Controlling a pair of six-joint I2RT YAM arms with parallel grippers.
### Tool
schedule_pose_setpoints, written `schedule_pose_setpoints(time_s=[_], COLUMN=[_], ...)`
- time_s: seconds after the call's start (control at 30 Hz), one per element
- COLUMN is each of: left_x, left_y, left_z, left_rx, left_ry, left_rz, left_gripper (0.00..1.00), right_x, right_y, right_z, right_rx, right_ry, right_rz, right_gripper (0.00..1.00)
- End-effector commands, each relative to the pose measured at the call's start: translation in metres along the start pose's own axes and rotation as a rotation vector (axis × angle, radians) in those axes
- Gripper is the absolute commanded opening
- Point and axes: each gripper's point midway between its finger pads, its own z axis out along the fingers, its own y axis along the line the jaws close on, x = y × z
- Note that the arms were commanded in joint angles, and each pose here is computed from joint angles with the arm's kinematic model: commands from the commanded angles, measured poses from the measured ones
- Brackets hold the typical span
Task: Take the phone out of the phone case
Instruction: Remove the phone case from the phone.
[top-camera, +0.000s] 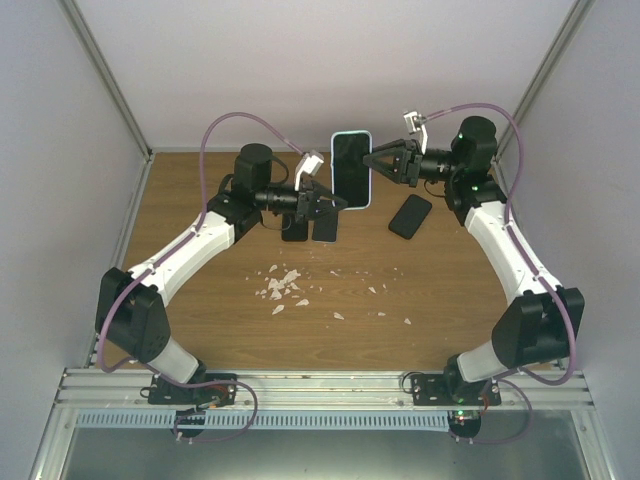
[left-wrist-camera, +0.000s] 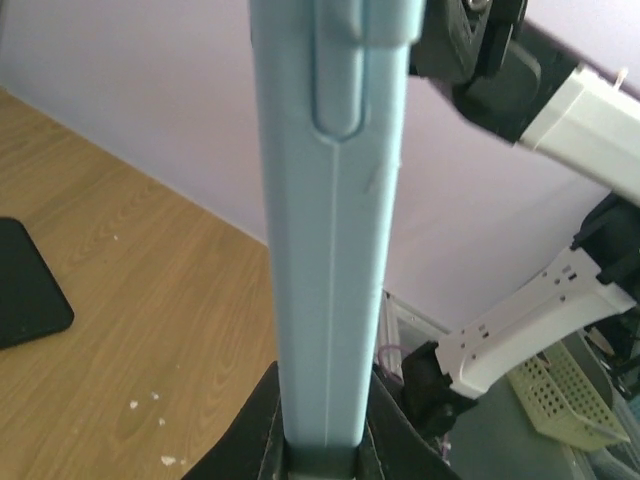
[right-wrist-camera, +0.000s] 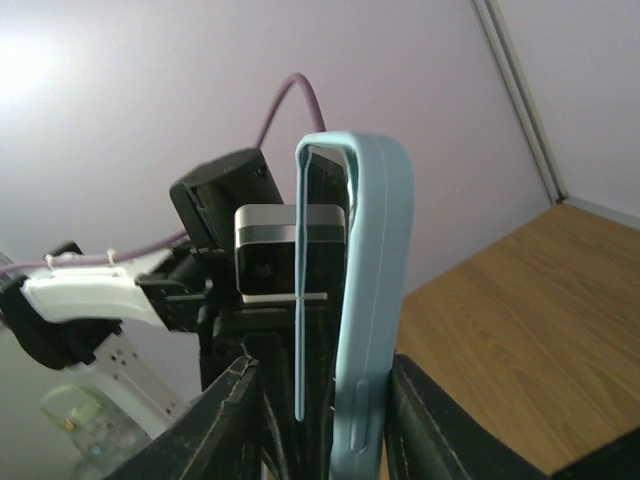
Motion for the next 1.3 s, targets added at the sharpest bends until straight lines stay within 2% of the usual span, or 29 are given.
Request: schedule_pose_setpoints(time_s=[0.0,0.1,0.17,0.27,0.5,0.57,0.63,0.77,1.0,1.27], left_x=[0.006,0.011,0.012,0.015,0.021,0.020,0.020,0.020,0.028,0.032], left_y=[-0.024,-0.028,-0.029,-0.027,-0.022,-0.021,-0.017,-0.014,-0.015,0.002], left_z=[-0.009,-0.009,-0.009,-0.007,-0.006,-0.007,-0.009,-0.016,-0.022,-0.031], left_rx=[0.044,0.070,0.073,0.079,0.063,0.049,0.032,0.009,-0.001,-0.075], left_ry=[0.039,0.058,0.064,0.083,0.111,0.110,0.111,0.091,0.088,0.078], left_rz=[0.129,0.135,0.143,0.143,0.152,0.155,0.146,0.139,0.128,0.115], left_gripper=[0.00,0.00,0.00,0.00,0.00,0.12,0.24,0.35,0.37,0.32], right_x=[0.019,0.031,0.039,0.046,0.052,0.052,0.051,0.045,0.041,0.040], right_y=[0.003,-0.002,-0.003,-0.001,-0.004,-0.002,0.001,0.009,0.012,0.015], right_z=[-0.001,0.004,0.009,0.015,0.016,0.016,0.015,0.012,0.008,0.002], right_rx=[0.004,-0.010,-0.022,-0.035,-0.018,-0.030,-0.046,-0.088,-0.121,-0.139], right_ry=[0.089,0.136,0.168,0.196,0.206,0.203,0.197,0.181,0.170,0.162], right_rz=[-0.050,-0.006,0.000,0.001,0.011,0.022,0.032,0.057,0.094,0.116], right_gripper=[0.32,0.50,0.51,0.45,0.09,0.02,0.01,0.00,0.01,0.01])
